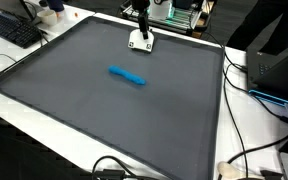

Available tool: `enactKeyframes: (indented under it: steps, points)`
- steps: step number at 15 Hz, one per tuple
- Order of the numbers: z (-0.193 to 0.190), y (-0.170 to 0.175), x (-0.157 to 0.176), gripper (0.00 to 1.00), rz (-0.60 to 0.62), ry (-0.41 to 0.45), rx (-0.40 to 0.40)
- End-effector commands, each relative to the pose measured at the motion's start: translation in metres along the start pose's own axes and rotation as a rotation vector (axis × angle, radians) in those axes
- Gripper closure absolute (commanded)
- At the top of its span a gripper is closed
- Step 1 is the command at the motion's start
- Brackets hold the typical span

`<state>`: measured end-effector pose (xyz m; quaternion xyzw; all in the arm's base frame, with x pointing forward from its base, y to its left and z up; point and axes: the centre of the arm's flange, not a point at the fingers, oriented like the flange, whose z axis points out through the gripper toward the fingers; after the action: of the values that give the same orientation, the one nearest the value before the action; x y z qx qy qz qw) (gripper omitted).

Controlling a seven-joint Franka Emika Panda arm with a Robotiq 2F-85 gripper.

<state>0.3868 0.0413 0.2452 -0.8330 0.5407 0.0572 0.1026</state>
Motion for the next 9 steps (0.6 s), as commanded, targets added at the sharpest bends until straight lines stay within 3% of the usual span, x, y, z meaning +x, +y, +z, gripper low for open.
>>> enactKeyframes:
  steps: [1,9]
  points:
    - [0.0105,0.0079,-0.0019,0.23,0.041,0.017,0.022]
    - [0.0132,0.0066,0.0019,0.83,0.079,0.047,0.044]
